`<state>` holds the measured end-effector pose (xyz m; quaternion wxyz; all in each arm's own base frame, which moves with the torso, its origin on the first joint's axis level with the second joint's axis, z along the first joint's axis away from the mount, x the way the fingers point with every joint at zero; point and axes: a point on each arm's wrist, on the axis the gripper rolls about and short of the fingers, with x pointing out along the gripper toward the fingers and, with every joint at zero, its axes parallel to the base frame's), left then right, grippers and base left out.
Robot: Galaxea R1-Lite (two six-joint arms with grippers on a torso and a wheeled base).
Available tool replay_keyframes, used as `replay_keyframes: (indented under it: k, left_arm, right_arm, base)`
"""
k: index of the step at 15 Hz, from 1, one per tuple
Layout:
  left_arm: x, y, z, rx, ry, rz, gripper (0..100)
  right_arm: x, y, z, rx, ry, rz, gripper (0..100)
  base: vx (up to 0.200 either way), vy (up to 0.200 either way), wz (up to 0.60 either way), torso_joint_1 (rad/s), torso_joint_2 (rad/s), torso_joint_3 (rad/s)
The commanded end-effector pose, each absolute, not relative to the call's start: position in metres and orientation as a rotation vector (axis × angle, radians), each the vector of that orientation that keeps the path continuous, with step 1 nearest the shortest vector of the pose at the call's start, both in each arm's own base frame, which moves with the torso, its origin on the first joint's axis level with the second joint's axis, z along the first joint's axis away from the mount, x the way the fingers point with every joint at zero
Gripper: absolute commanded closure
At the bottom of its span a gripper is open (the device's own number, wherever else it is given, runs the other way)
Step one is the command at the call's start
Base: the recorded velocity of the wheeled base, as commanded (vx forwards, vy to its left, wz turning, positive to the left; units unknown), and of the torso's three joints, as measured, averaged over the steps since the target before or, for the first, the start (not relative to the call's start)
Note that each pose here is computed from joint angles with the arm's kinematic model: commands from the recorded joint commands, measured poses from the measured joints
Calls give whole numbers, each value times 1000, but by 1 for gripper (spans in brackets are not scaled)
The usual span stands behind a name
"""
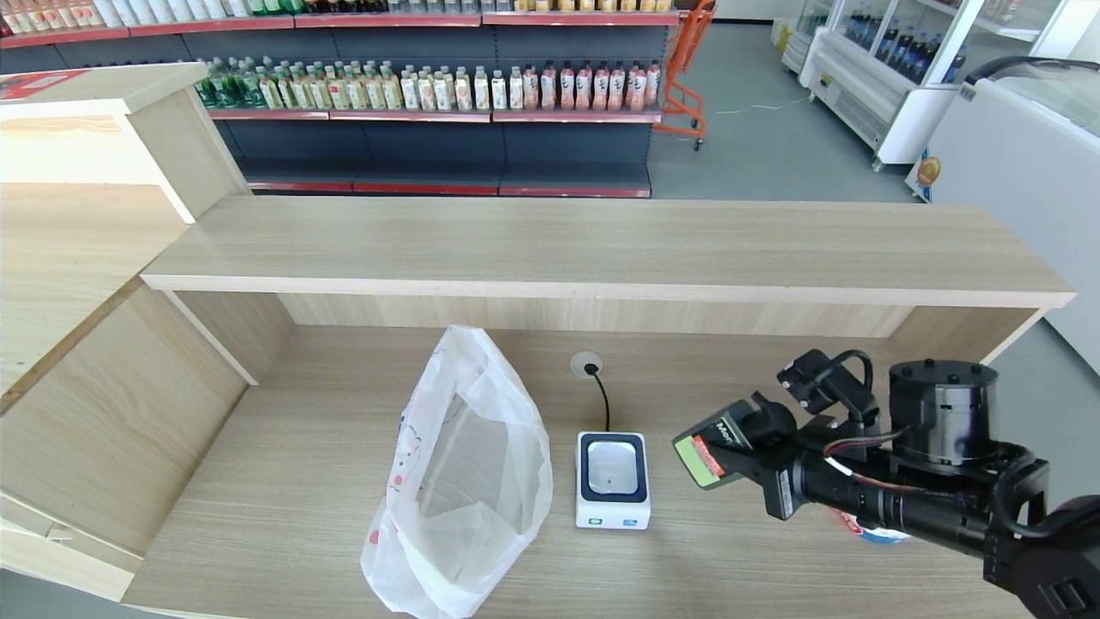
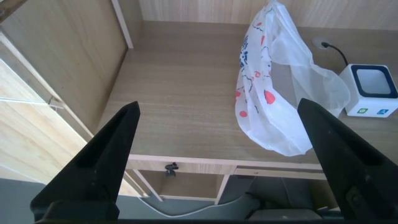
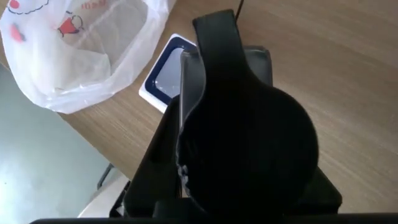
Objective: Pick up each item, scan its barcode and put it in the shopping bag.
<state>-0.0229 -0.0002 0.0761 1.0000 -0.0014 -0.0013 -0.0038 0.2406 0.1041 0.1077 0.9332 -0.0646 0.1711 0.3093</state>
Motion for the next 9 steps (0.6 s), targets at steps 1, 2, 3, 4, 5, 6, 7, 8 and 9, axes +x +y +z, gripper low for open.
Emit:
replay_keyframes:
  k: [1, 2, 3, 4, 5, 6, 7, 8, 9]
  left_arm:
    - [-23, 0, 76, -3, -3, -8, 0]
    - [-23, 0, 76, -3, -3, -8, 0]
    - [-23, 0, 76, -2, -3, -8, 0]
    - [-23, 0, 76, 2, -3, -8, 0]
    - [-23, 0, 76, 2, -3, -8, 0]
    - [-23, 0, 76, 2, -3, -8, 0]
    - [-23, 0, 76, -2, -3, -8, 0]
    - [-23, 0, 76, -2, -3, -8, 0]
    - [-23, 0, 76, -2, -3, -8, 0]
  right_arm:
    - [235, 101, 105, -114, 368, 627, 100]
    - [234, 101, 106, -87, 376, 623, 100]
    - [234, 102, 106, -56, 385, 620, 100]
    - [235, 102, 107, -35, 386, 616, 100]
    - [235, 102, 107, -26, 387, 613, 100]
    - [235, 102, 107, -23, 388, 614, 100]
    - [234, 102, 107, -19, 392, 613, 100]
    - [233, 103, 107, -8, 396, 615, 100]
    - [233, 104, 107, 18, 402, 614, 100]
  base:
    - [0, 0, 0, 0, 0, 0]
    - [0, 0, 0, 0, 0, 0]
    - [0, 0, 0, 0, 0, 0]
    - [0, 0, 0, 0, 0, 0]
    - [0, 0, 0, 0, 0, 0]
    - [0, 0, 0, 0, 0, 0]
    - [0, 200, 0, 2, 2, 2]
    - [0, 200, 0, -2, 2, -2]
    - [0, 200, 0, 7, 2, 7]
